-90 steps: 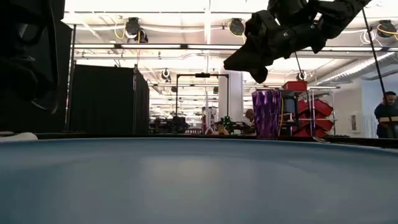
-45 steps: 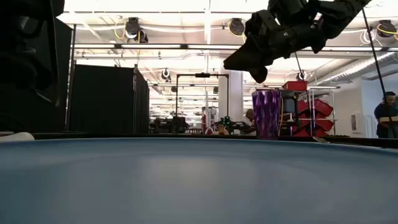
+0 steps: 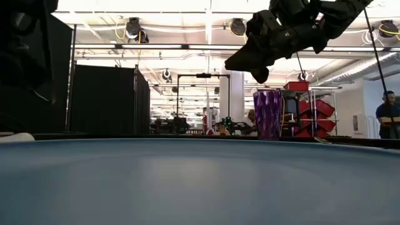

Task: Set table place
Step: Put the fork on the table napkin

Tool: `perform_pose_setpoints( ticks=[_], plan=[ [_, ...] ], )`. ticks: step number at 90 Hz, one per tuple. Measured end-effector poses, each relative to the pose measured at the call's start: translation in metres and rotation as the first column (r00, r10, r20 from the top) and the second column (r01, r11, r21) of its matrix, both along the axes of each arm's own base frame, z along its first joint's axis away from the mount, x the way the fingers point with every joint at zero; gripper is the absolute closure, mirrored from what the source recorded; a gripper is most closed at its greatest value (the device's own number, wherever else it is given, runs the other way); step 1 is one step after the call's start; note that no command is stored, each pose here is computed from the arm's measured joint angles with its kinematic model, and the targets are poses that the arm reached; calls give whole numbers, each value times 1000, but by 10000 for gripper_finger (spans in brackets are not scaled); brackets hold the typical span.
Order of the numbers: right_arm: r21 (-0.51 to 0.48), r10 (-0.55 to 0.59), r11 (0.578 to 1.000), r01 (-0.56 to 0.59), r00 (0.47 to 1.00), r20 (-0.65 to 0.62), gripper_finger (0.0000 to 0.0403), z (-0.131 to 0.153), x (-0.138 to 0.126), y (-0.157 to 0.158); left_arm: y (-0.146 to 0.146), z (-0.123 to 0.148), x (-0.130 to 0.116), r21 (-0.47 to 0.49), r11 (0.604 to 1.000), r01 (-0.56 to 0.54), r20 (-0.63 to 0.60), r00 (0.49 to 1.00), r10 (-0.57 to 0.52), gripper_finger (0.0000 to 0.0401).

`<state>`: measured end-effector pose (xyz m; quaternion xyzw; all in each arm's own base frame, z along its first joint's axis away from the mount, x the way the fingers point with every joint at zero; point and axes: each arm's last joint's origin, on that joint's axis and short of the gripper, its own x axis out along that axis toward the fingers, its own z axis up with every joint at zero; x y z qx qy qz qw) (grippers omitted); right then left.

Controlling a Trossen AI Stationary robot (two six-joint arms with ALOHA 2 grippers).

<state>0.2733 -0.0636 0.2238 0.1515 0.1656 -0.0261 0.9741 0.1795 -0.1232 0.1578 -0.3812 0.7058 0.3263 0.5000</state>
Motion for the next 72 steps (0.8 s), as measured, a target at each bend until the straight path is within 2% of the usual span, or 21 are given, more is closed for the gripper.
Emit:
perform_pose_setpoints(
  ticks=[33,57,72],
  plan=[
    [0,0,1000,0,1000,0,351,0,0,0,-4,-15,-1,-56,998,-8,78,997,13,354],
    [0,0,1000,0,1000,0,351,0,0,0,-2,-19,-4,-59,998,-3,69,998,7,354],
    [0,-1,1000,1,1000,0,351,0,0,0,-2,-19,-4,-60,998,15,70,997,-11,392]
  ],
)
